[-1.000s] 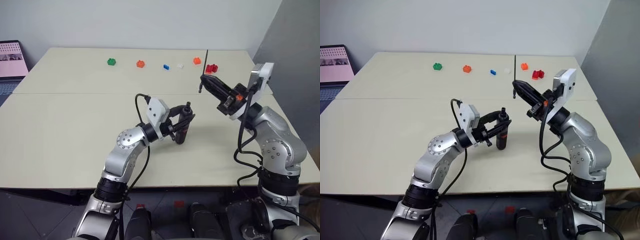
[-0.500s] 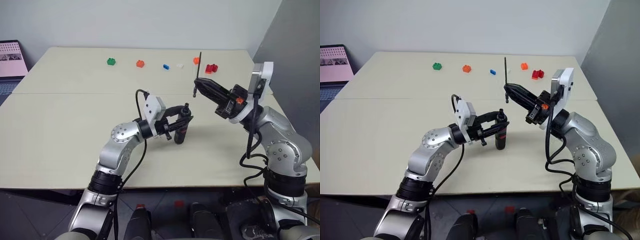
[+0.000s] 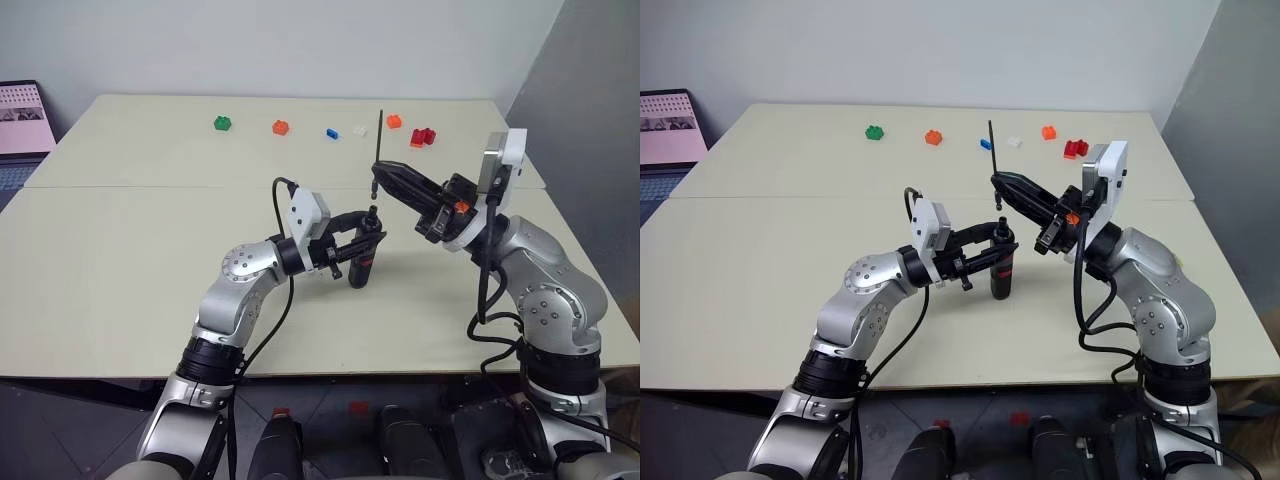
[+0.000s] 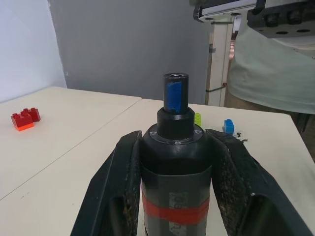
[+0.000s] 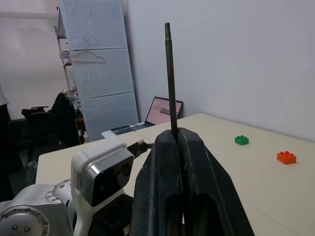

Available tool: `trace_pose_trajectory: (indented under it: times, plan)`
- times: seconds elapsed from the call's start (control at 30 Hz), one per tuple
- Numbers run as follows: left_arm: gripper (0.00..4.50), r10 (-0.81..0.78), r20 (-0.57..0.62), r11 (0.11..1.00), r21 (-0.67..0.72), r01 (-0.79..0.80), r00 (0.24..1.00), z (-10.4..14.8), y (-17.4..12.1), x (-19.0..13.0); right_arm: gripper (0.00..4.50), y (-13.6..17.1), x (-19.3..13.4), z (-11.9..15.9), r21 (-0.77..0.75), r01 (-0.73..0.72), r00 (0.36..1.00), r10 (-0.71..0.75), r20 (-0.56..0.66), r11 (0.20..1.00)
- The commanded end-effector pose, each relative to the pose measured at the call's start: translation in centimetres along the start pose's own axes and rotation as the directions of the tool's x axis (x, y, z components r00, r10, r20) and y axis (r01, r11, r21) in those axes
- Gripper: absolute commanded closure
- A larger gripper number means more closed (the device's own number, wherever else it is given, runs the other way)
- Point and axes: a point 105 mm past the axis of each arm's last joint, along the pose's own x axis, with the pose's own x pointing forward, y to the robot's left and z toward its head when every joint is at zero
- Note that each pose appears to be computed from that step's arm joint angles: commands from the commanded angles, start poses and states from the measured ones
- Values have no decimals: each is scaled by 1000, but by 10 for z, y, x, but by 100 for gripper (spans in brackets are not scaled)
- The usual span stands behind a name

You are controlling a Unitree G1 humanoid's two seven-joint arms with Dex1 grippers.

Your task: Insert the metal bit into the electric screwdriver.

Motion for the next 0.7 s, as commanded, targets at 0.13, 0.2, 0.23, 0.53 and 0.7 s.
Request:
trace_pose_trajectory:
  times: [0.13,0.2,0.23,0.53,0.7]
  plan:
    - [286,26,2,999,37,-26,1000,6,8,-2,450,1,2,4,-61,10,999,-8,39,998]
    - [286,26,1,999,38,-26,1000,6,8,-2,450,1,2,2,-74,19,999,-16,41,997]
    - [286,28,2,999,37,-29,1000,7,8,-2,450,1,1,2,-85,28,999,-24,45,996]
    - [286,29,2,999,36,-29,1000,8,10,-1,450,0,1,-1,-123,75,996,-69,53,990]
    - [286,24,1,999,40,-25,1000,9,10,0,450,2,3,-2,-113,85,995,-79,59,990]
